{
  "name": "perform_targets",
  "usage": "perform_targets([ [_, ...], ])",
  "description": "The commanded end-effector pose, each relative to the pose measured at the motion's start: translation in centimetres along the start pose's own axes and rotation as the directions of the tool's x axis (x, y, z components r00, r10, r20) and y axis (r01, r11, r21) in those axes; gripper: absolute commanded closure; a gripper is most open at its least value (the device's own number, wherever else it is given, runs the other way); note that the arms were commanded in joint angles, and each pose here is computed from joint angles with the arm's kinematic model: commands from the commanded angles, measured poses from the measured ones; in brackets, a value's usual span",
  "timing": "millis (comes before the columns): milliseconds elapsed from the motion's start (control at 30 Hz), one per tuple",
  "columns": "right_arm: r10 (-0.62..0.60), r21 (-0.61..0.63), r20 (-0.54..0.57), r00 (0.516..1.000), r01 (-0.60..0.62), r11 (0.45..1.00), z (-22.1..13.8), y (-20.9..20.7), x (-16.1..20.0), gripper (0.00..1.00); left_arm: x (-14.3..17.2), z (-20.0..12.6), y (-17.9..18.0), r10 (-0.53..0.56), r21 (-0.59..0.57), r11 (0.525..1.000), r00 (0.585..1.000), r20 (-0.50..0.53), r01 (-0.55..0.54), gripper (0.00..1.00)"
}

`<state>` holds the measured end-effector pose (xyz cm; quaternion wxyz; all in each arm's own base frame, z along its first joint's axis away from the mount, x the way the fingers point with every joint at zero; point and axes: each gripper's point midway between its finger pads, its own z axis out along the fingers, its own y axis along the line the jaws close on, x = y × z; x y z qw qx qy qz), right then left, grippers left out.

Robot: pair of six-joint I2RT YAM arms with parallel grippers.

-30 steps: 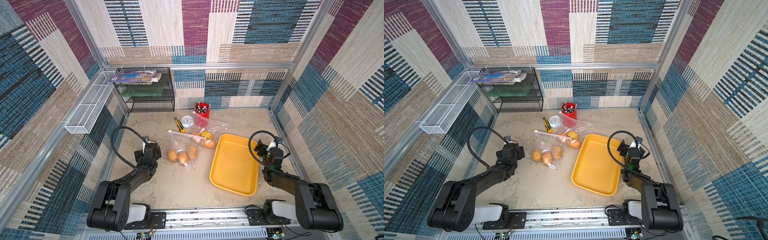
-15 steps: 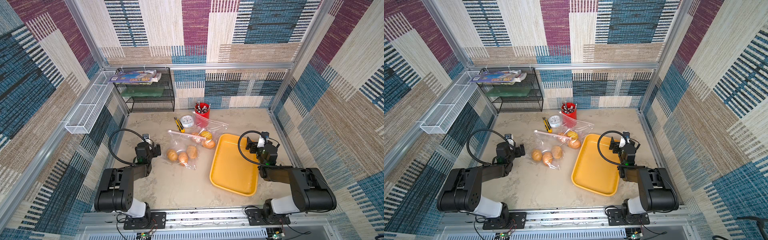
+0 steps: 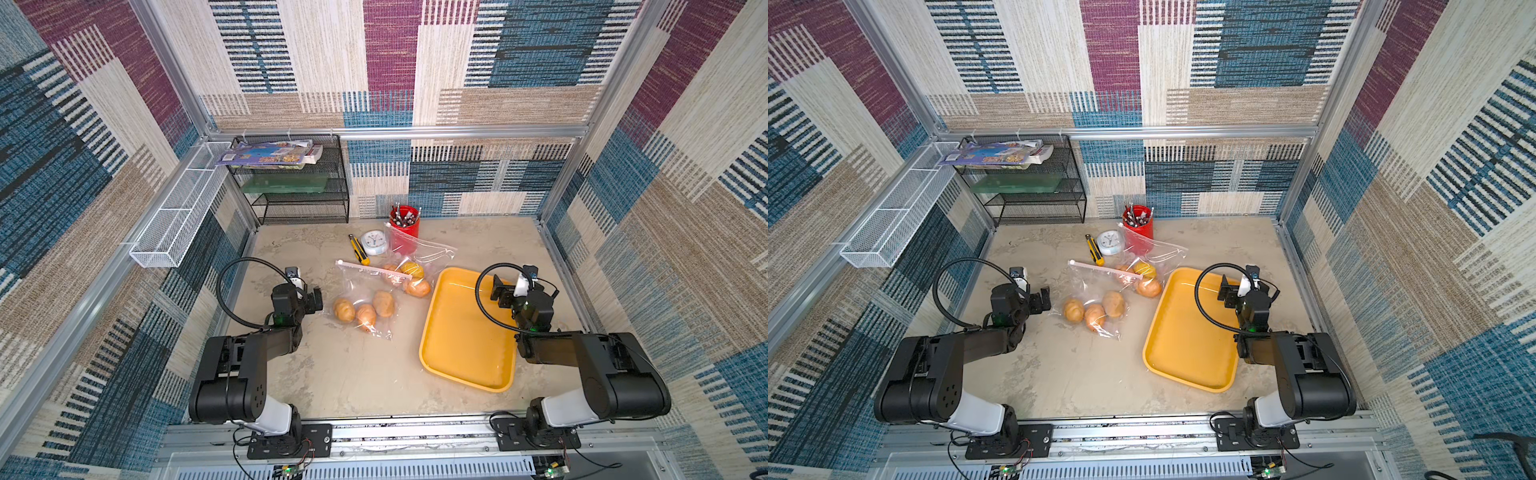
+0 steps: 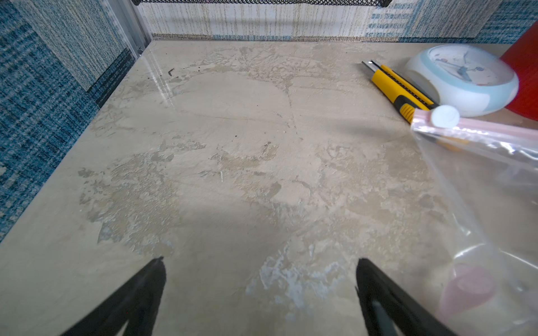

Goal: Put the potatoes into a zipper bag and zip it
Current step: Reset both arms

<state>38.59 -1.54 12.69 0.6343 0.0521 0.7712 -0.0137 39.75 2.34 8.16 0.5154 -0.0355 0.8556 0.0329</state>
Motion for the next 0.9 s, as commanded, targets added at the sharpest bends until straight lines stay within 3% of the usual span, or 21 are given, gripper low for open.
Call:
perform_targets([
  [0,0.007,0.001,0.042,0.999,-0.007,1.0,0.13,-0.14,-1.14,0.04,-0.83,0.0,-0.26,-0.015,0.016,1.0,0.999,0.029,0.014,0.0],
  [867,0.006,-0.01,0.038,0.999,-0.006,1.0,0.16,-0.04,-1.1,0.04,-0.81,0.01,-0.25,-0.014,0.015,1.0,1.0,0.027,0.014,0.01],
])
